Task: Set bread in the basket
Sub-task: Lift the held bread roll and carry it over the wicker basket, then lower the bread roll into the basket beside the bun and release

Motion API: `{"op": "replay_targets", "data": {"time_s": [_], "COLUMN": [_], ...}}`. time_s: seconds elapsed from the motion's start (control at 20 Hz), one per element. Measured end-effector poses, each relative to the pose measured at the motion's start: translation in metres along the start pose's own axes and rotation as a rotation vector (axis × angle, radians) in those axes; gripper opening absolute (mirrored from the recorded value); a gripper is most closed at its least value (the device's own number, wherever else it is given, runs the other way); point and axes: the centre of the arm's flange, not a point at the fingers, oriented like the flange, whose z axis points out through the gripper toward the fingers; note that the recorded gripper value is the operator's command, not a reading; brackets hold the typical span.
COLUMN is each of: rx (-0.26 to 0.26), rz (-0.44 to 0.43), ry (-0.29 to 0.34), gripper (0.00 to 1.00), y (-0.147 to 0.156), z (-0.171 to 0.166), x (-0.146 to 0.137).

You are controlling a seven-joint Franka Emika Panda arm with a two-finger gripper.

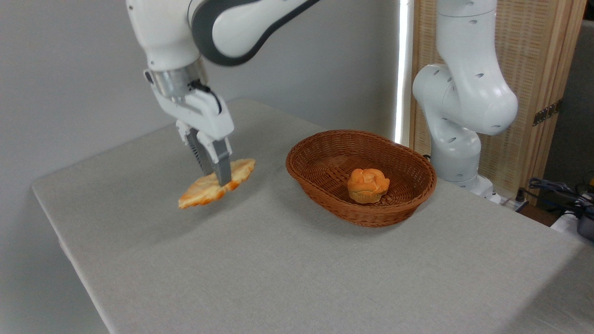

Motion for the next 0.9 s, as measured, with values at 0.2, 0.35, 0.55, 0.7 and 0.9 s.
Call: {"op": "replay_targets", "data": {"time_s": [0.2, 0.35, 0.55, 0.7, 0.9], "rx": [-0.02, -0.038, -0.07, -0.109, -0.132], "rz": [0.054, 0.106, 0.162, 0.187, 0.196], "ry": [-0.072, -0.126, -0.184, -0.255, -0.297], "gripper": [0.66, 0.97, 1.0, 1.0, 1.0], "y": [0.007, 0.02, 0.03, 0.043, 0.048], "z": [-0.033, -0.037, -0.025, -0.005, 0.008], "x": [-0.039, -0.07, -0.122, -0.153, -0.161]}}
